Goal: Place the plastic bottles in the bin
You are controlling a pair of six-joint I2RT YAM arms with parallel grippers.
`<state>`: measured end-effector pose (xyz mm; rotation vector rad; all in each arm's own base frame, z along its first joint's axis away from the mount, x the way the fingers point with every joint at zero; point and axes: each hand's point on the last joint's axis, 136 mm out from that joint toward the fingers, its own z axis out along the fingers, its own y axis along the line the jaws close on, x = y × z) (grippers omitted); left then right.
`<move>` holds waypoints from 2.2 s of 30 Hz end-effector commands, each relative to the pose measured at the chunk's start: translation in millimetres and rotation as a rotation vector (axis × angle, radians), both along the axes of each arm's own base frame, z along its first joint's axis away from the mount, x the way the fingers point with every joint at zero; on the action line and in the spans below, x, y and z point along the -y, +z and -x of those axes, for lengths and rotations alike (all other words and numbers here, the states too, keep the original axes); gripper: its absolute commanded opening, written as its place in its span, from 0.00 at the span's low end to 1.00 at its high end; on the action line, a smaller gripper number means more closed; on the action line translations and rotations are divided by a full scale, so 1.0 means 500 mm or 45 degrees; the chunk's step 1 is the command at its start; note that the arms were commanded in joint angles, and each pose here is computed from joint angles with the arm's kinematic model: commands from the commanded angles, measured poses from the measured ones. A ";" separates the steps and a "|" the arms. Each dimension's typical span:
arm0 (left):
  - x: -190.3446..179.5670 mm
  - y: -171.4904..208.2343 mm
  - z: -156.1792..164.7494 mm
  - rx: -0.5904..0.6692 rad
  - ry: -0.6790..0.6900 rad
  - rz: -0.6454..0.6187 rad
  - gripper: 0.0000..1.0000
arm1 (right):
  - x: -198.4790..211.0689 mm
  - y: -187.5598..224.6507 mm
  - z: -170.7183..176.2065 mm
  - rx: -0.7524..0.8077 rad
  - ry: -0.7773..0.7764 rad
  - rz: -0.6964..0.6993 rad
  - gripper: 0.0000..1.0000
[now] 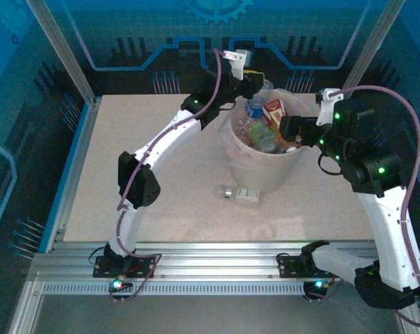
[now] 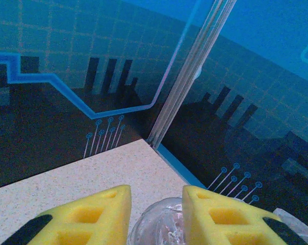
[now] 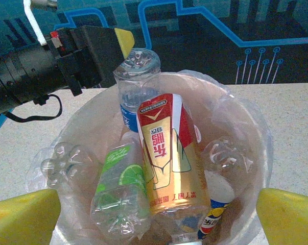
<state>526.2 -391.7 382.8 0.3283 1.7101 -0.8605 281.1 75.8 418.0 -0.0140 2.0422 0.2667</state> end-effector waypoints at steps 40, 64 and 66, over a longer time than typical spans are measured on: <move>-0.107 0.136 0.113 0.091 0.016 -0.030 0.96 | -0.009 -0.005 0.042 -0.027 0.086 0.054 1.00; -0.202 -0.305 0.566 0.528 -0.367 -0.496 0.99 | 0.023 -0.069 0.050 -0.140 -0.060 0.077 1.00; -0.181 -0.332 0.580 0.563 -0.410 -0.524 0.99 | 0.030 -0.074 0.049 -0.149 -0.087 0.080 1.00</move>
